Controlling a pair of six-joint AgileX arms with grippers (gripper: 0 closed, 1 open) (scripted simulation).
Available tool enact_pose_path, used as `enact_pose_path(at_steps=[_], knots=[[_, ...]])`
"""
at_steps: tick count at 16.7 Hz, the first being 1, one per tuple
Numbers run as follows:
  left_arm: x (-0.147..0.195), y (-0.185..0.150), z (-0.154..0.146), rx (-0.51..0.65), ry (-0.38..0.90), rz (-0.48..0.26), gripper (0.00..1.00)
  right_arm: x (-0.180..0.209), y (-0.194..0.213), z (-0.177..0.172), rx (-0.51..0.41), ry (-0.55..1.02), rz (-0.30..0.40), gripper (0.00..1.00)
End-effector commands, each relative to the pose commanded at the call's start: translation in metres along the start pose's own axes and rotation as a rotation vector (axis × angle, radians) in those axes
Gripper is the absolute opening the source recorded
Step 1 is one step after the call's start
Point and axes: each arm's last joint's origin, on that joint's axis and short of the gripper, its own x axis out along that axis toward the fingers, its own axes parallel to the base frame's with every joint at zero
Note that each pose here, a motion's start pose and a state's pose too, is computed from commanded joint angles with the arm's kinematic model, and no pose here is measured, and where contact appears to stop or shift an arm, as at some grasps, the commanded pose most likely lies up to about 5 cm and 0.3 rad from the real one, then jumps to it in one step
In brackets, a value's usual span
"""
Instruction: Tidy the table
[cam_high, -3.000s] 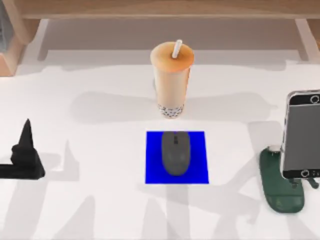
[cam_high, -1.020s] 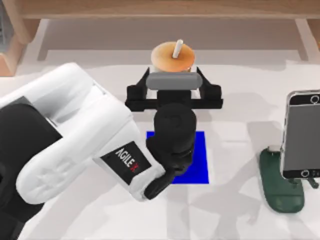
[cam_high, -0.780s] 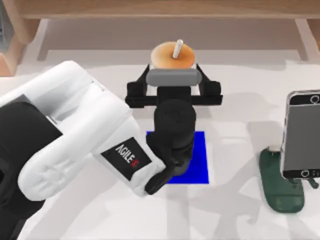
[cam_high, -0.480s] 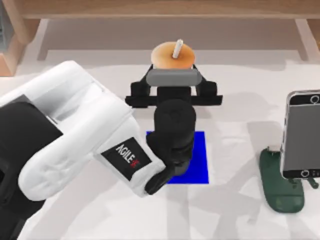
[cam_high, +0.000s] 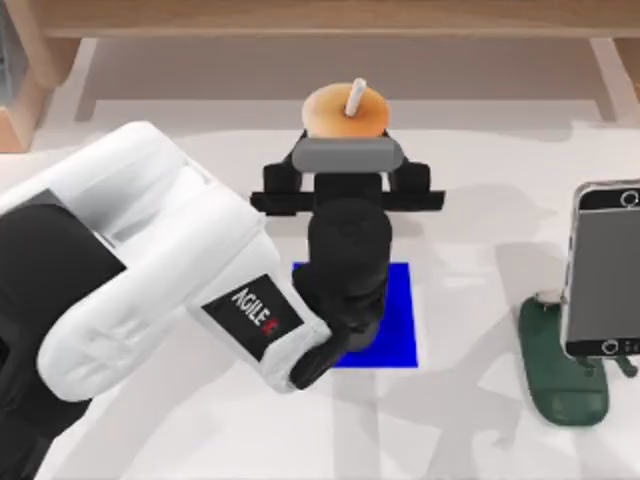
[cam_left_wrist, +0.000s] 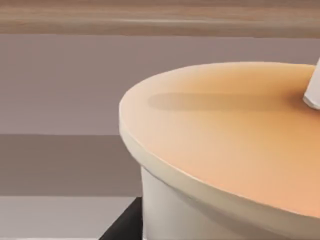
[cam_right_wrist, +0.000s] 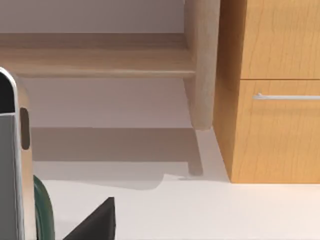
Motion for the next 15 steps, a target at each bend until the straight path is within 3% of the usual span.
enact_pose_path(at_steps=[2,15], knots=[[0.000,0.000,0.000,0.000,0.000,0.000,0.00,0.000,0.000,0.000,0.000,0.000,0.000,1.00],[-0.001,-0.001,0.010,0.001,0.000,-0.002,0.00,0.000,0.000,0.000,0.000,0.000,0.000,1.00]])
